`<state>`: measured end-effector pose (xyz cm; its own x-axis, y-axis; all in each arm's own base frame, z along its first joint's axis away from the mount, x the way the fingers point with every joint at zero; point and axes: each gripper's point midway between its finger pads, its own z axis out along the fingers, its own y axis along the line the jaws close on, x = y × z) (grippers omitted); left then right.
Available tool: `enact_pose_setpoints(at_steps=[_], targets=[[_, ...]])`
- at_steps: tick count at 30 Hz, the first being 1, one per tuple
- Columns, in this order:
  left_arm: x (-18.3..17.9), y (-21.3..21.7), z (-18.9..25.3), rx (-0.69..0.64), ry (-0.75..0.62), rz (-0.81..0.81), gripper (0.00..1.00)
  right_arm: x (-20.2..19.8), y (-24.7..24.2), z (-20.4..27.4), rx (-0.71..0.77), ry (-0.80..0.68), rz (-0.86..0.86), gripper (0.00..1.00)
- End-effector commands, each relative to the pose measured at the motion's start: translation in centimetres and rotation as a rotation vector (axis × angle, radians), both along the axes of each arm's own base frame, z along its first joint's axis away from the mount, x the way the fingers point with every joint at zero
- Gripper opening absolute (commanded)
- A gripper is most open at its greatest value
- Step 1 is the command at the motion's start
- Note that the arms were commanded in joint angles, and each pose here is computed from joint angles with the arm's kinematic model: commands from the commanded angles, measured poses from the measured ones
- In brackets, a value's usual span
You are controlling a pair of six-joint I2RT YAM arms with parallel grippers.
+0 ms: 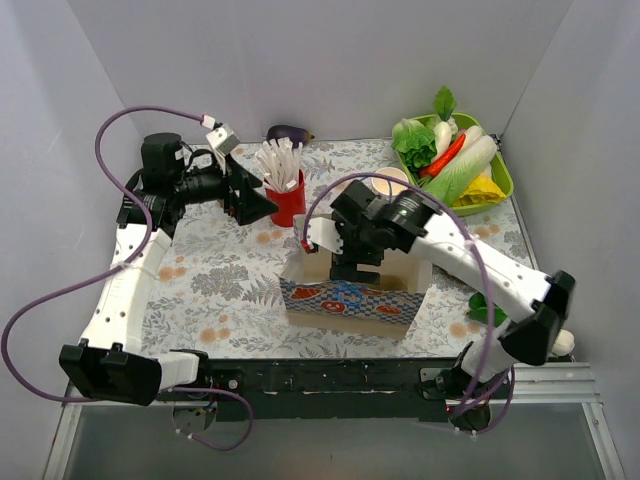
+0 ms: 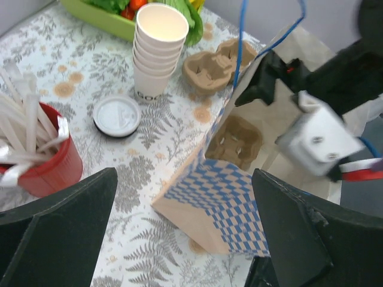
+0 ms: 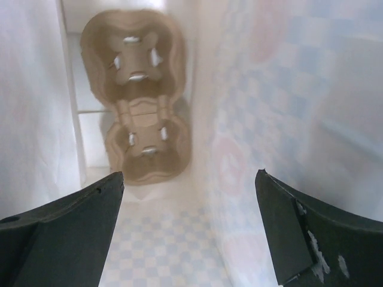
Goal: Pack the takeout coffee
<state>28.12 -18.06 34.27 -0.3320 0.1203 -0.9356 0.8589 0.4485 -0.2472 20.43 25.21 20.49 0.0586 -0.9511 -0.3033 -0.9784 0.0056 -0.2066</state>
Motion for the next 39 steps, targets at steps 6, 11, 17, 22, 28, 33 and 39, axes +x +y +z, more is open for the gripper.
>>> enact_pose_setpoints(at_steps=[6, 11, 17, 22, 28, 33, 39], targets=[[2.6, -2.7, 4.3, -0.11, -0.059, -0.142, 0.95, 0.3, 1.3, 9.4, 0.371, -0.251, 0.053, 0.98], [3.2, -4.7, 3.8, -0.084, -0.056, -0.173, 0.94, 0.1, 1.3, 14.9, 0.546, -0.282, 0.019, 0.98], [7.4, -3.0, 3.9, 0.072, -0.123, 0.013, 0.93, 3.6, -1.1, 22.0, 0.728, -0.331, -0.143, 0.98], [4.3, -3.0, 5.3, 0.092, -0.175, -0.101, 0.97, 4.6, -3.1, 22.0, 0.724, -0.332, -0.201, 0.98], [6.4, -1.4, 1.5, 0.209, -0.052, 0.051, 0.94, 4.0, -4.6, 17.8, 0.74, -0.211, -0.294, 0.98], [12.2, 6.2, 0.6, 0.392, 0.017, 0.555, 0.98, 5.1, -6.0, 16.9, 0.7, -0.236, -0.362, 0.98], [15.3, 9.8, -4.1, 0.465, 0.214, 0.8, 0.98, 8.2, -9.2, 16.2, 0.618, -0.365, -0.533, 0.98]])
